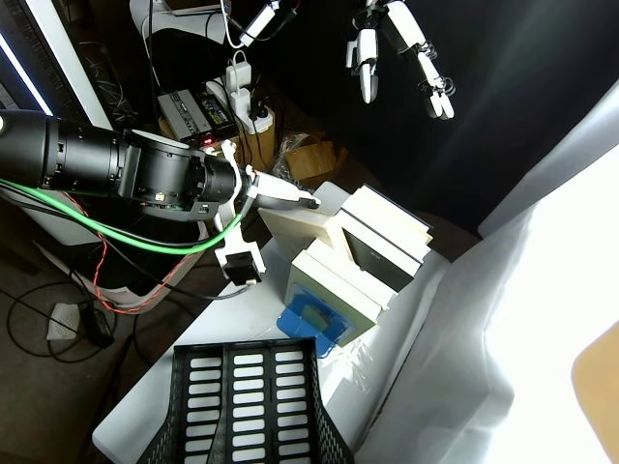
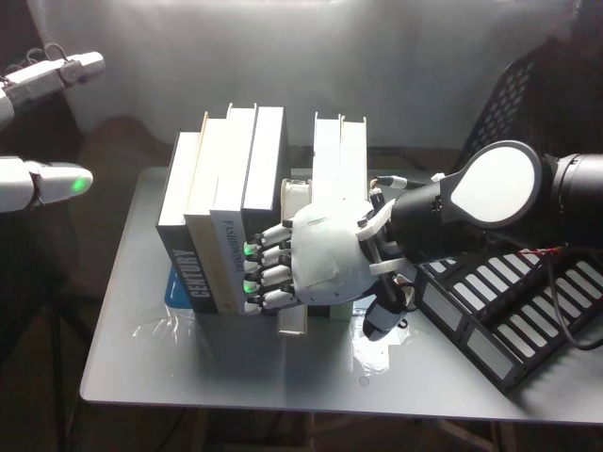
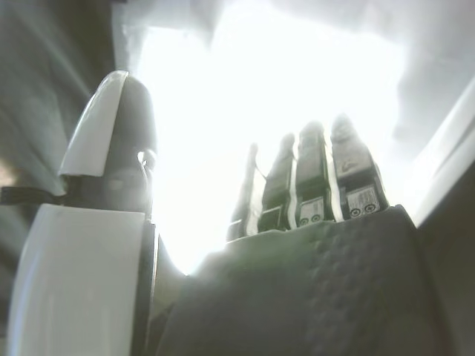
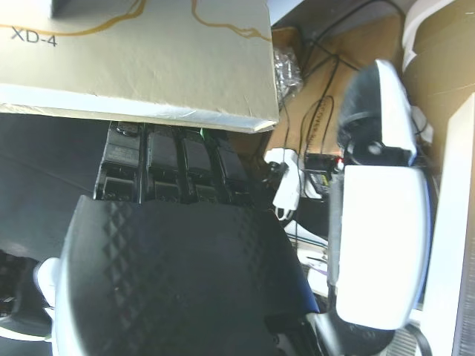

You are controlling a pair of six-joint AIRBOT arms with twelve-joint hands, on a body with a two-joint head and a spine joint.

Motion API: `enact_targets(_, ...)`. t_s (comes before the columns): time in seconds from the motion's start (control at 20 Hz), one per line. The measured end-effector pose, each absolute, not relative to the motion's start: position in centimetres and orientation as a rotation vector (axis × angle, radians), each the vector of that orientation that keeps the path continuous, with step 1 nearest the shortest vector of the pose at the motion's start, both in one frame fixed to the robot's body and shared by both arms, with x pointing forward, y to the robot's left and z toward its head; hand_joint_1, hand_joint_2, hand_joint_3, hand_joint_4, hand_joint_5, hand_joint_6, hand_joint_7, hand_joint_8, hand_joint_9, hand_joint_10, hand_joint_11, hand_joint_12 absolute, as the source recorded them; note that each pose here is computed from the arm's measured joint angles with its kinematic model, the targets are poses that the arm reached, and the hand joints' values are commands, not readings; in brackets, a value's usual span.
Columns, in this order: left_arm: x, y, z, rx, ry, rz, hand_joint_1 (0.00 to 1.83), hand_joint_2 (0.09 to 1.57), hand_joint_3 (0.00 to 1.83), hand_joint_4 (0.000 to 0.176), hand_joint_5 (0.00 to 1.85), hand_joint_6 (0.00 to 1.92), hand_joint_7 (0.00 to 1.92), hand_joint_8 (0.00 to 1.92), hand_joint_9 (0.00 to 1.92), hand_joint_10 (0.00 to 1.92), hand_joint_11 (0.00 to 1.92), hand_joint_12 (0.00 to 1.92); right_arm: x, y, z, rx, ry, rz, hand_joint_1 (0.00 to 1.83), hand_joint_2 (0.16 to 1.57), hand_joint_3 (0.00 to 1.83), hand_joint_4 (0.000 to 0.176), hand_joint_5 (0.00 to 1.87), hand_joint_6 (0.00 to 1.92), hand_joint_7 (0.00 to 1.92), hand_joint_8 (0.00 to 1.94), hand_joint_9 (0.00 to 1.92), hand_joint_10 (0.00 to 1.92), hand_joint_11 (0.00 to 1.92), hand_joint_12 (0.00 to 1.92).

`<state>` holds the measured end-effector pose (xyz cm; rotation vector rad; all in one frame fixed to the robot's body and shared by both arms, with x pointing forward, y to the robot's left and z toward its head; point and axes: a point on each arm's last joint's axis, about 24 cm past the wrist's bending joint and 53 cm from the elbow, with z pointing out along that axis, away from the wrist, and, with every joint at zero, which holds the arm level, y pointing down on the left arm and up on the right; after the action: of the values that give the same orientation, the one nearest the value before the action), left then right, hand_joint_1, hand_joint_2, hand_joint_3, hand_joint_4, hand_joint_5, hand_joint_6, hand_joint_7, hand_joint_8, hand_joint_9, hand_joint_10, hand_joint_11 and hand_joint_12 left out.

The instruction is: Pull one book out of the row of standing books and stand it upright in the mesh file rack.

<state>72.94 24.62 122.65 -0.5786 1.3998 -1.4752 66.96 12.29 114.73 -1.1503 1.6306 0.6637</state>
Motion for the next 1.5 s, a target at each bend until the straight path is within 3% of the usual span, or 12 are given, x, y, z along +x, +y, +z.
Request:
enact_targets(0.35, 72.9, 24.6, 123.0, -0.574, 1.385, -1.485, 0.90, 1.20, 0.00, 0.056, 0.12, 0.02, 0.00, 0.00, 0.00, 0.00, 0.00, 0.00, 68.2, 11.9, 116.0, -1.120, 1.617, 0.642, 0.87, 0.97, 0.00, 0.000, 0.00, 0.00, 0.00, 0.00, 0.00, 0.00, 0.00, 0.00)
enact_targets(0.4, 72.8, 24.6, 123.2, -0.569, 1.379, -1.489, 0.90, 1.20, 0.00, 0.056, 0.12, 0.02, 0.00, 0.00, 0.00, 0.00, 0.00, 0.00, 68.2, 11.8, 116.4, -1.117, 1.612, 0.642, 0.87, 0.97, 0.00, 0.000, 0.00, 0.00, 0.00, 0.00, 0.00, 0.00, 0.00, 0.00)
enact_targets(0.45, 72.8, 24.6, 123.2, -0.567, 1.377, -1.491, 0.92, 1.20, 0.00, 0.044, 0.13, 0.02, 0.03, 0.01, 0.00, 0.00, 0.00, 0.00, 68.2, 11.5, 116.9, -1.110, 1.608, 0.648, 0.87, 0.97, 0.00, 0.000, 0.00, 0.00, 0.00, 0.00, 0.00, 0.00, 0.00, 0.00)
enact_targets(0.5, 72.8, 24.6, 123.2, -0.568, 1.377, -1.492, 0.93, 1.19, 0.00, 0.067, 0.10, 0.00, 0.01, 0.00, 0.00, 0.00, 0.00, 0.00, 68.1, 11.3, 117.7, -1.103, 1.599, 0.651, 0.86, 0.97, 0.00, 0.000, 0.00, 0.00, 0.00, 0.00, 0.00, 0.00, 0.00, 0.00)
enact_targets(0.55, 72.8, 24.6, 123.2, -0.569, 1.378, -1.492, 0.94, 1.19, 0.00, 0.076, 0.10, 0.00, 0.00, 0.00, 0.00, 0.00, 0.00, 0.00, 68.2, 11.1, 118.2, -1.096, 1.594, 0.654, 0.86, 0.96, 0.00, 0.000, 0.00, 0.00, 0.00, 0.00, 0.00, 0.00, 0.00, 0.00)
enact_targets(0.8, 72.6, 24.6, 123.0, -0.593, 1.365, -1.506, 0.83, 1.19, 0.00, 0.043, 0.09, 0.02, 0.00, 0.00, 0.00, 0.00, 0.00, 0.00, 68.1, 10.6, 120.2, -1.047, 1.576, 0.697, 0.79, 1.00, 0.00, 0.000, 0.00, 0.00, 0.00, 0.00, 0.00, 0.00, 0.00, 0.00)
enact_targets(1.05, 72.5, 24.7, 123.0, -0.598, 1.357, -1.511, 0.87, 1.19, 0.00, 0.054, 0.10, 0.02, 0.00, 0.00, 0.00, 0.00, 0.00, 0.00, 66.8, 12.0, 121.0, -1.084, 1.548, 0.739, 0.88, 0.96, 0.00, 0.000, 0.00, 0.00, 0.00, 0.00, 0.00, 0.00, 0.00, 0.00)
enact_targets(1.1, 72.5, 24.8, 123.1, -0.600, 1.356, -1.511, 0.91, 1.20, 0.00, 0.042, 0.11, 0.02, 0.00, 0.00, 0.00, 0.00, 0.00, 0.00, 67.0, 12.4, 121.2, -1.082, 1.542, 0.736, 0.88, 0.94, 0.00, 0.000, 0.00, 0.00, 0.00, 0.00, 0.00, 0.00, 0.00, 0.00)
enact_targets(1.15, 72.5, 24.8, 123.1, -0.600, 1.352, -1.513, 0.93, 1.20, 0.00, 0.043, 0.11, 0.02, 0.00, 0.00, 0.00, 0.00, 0.00, 0.00, 67.0, 12.9, 121.2, -1.083, 1.538, 0.734, 0.88, 0.94, 0.00, 0.000, 0.00, 0.00, 0.00, 0.00, 0.00, 0.00, 0.00, 0.00)
enact_targets(1.25, 72.5, 25.1, 123.0, -0.616, 1.344, -1.513, 0.97, 1.20, 0.00, 0.065, 0.12, 0.02, 0.00, 0.00, 0.00, 0.00, 0.00, 0.00, 66.9, 13.5, 121.0, -1.099, 1.531, 0.729, 0.87, 0.94, 0.00, 0.000, 0.00, 0.00, 0.00, 0.00, 0.00, 0.00, 0.00, 0.00)
enact_targets(1.4, 72.1, 25.6, 123.1, -0.621, 1.333, -1.515, 0.92, 1.22, 0.01, 0.028, 0.13, 0.02, 0.00, 0.00, 0.00, 0.00, 0.00, 0.00, 67.4, 13.5, 121.0, -1.096, 1.532, 0.718, 0.89, 0.91, 0.00, 0.000, 0.00, 0.00, 0.00, 0.00, 0.00, 0.00, 0.00, 0.00)
enact_targets(1.5, 72.0, 26.3, 123.3, -0.644, 1.314, -1.513, 0.87, 1.24, 0.01, 0.041, 0.08, 0.00, 0.00, 0.00, 0.00, 0.00, 0.00, 0.00, 67.9, 13.2, 120.6, -1.084, 1.540, 0.703, 0.86, 0.93, 0.00, 0.000, 0.00, 0.00, 0.00, 0.00, 0.00, 0.00, 0.00, 0.00)
